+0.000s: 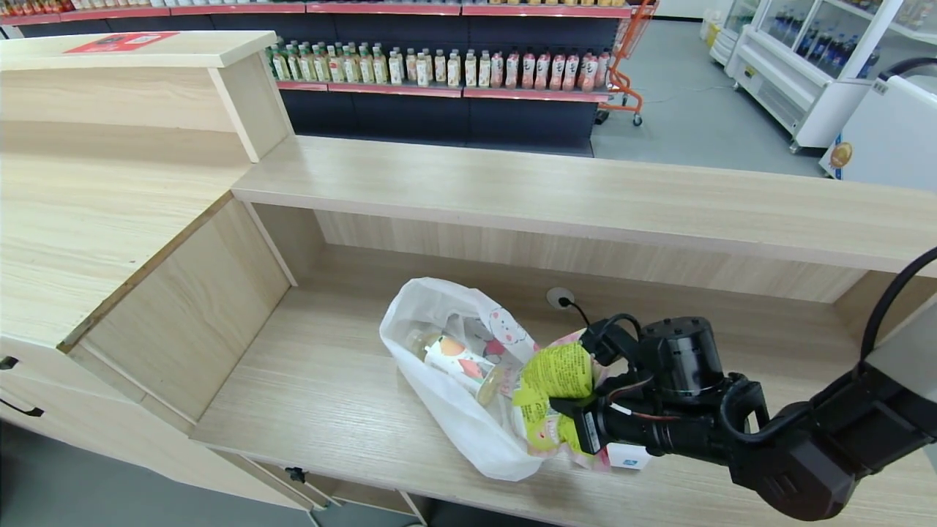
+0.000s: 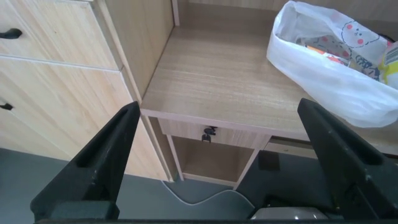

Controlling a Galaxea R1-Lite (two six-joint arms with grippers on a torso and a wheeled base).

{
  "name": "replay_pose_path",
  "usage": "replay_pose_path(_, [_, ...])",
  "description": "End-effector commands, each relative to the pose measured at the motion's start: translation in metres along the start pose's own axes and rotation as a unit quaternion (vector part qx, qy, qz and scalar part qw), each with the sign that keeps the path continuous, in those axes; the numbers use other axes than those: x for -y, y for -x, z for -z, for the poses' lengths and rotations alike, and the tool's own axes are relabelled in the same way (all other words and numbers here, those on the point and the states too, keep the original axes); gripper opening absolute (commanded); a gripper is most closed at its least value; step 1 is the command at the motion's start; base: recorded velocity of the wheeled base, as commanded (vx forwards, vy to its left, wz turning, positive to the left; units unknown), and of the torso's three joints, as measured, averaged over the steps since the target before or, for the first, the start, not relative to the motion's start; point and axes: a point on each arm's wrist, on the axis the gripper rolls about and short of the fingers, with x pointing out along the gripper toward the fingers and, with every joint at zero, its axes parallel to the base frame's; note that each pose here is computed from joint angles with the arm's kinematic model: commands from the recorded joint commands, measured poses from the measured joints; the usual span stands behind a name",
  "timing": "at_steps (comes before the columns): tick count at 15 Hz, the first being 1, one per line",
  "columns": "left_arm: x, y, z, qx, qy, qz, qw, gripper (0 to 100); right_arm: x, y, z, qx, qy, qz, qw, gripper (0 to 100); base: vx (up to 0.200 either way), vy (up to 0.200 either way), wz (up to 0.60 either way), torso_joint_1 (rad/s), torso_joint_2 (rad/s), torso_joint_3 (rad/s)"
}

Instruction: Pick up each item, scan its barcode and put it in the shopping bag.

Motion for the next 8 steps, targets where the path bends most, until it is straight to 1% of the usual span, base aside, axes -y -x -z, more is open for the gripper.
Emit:
replay_pose_path(1, [0.0,0.0,0.0,0.0,0.0,0.0,1.0,100,0.001,-0.004,0.006,-0.011,-0.002,-0.001,1.0,0,0.0,0.0,0.0,0.0,0.0,0.0])
replay_pose_path(3, [0.0,0.0,0.0,0.0,0.0,0.0,1.0,100,0.001,-0.006,0.007,-0.014,-0.003,0.0,1.0,0,0.0,0.0,0.0,0.0,0.0,0.0])
replay_pose_path(5, [0.0,0.0,0.0,0.0,-0.001,0.0,1.0,100,0.002,-0.01,0.007,-0.002,0.001,0.0,1.0,0,0.0,0.0,0.0,0.0,0.0,0.0])
replay_pose_path(7, [0.0,0.0,0.0,0.0,-0.001,0.0,1.0,100,0.005,-0.014,0.006,0.02,0.005,0.003,1.0,0,0.0,0.0,0.0,0.0,0.0,0.0])
replay_pose_path(8, [0.0,0.0,0.0,0.0,-0.001,0.0,1.0,100,0.006,-0.017,0.006,0.028,0.011,0.004,1.0,100,0.0,0.0,0.0,0.0,0.0,0.0])
